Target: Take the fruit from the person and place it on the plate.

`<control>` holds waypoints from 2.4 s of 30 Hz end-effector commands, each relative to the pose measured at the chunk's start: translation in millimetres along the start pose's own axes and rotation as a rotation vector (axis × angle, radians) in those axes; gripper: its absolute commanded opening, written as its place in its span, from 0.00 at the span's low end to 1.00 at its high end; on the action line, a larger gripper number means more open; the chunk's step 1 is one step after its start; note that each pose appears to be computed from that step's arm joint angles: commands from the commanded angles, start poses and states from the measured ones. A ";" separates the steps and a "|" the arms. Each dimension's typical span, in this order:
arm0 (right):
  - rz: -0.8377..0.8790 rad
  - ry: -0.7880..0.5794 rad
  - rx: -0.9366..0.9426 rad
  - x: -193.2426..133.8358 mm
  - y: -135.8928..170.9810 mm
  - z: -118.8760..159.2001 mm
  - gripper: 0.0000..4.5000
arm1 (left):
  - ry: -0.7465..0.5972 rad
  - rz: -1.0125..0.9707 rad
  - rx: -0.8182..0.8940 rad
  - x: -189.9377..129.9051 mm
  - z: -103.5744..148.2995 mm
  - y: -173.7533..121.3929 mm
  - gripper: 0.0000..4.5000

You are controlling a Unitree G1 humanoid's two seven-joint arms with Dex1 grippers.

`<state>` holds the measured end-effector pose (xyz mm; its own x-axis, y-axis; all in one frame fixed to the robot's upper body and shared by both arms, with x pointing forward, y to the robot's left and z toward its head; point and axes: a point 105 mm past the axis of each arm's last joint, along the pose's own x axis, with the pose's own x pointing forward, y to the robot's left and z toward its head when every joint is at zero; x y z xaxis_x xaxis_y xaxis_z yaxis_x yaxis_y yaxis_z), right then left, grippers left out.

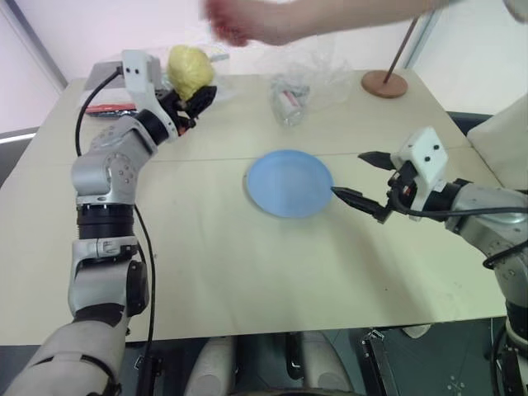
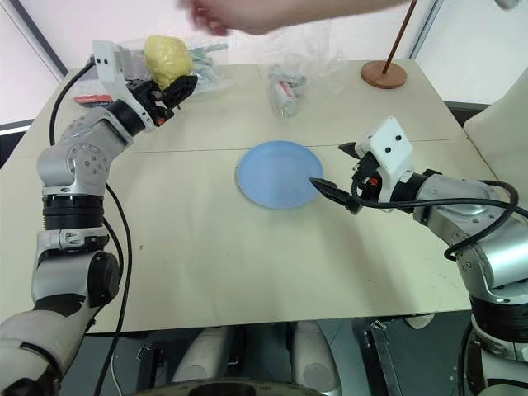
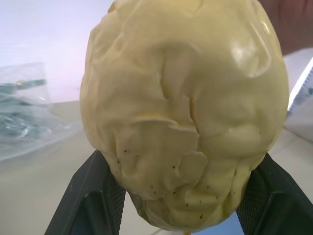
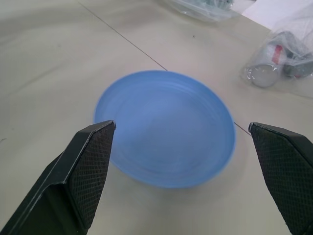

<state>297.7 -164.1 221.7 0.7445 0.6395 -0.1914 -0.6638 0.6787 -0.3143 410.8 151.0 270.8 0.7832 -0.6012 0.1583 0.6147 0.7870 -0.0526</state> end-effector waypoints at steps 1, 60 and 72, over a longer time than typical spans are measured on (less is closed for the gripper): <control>-0.013 -0.041 -0.041 -3.7 0.3 13.2 1.00 | 0.027 -0.132 0.117 -0.8 9.9 -20.2 0.51; -0.004 -0.035 -0.027 -3.3 15.0 10.3 1.00 | 0.358 -0.551 0.254 -11.3 -20.0 -56.1 0.99; 0.028 0.003 -0.043 0.6 7.6 0.7 1.00 | 0.483 -0.378 0.327 -95.1 -22.0 -31.5 0.99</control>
<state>292.9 -158.9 207.5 0.7222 0.6495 -0.2380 -0.6904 0.6556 -0.3060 323.8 179.3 218.1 0.4930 -0.7755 -0.3944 0.8687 0.4636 0.1744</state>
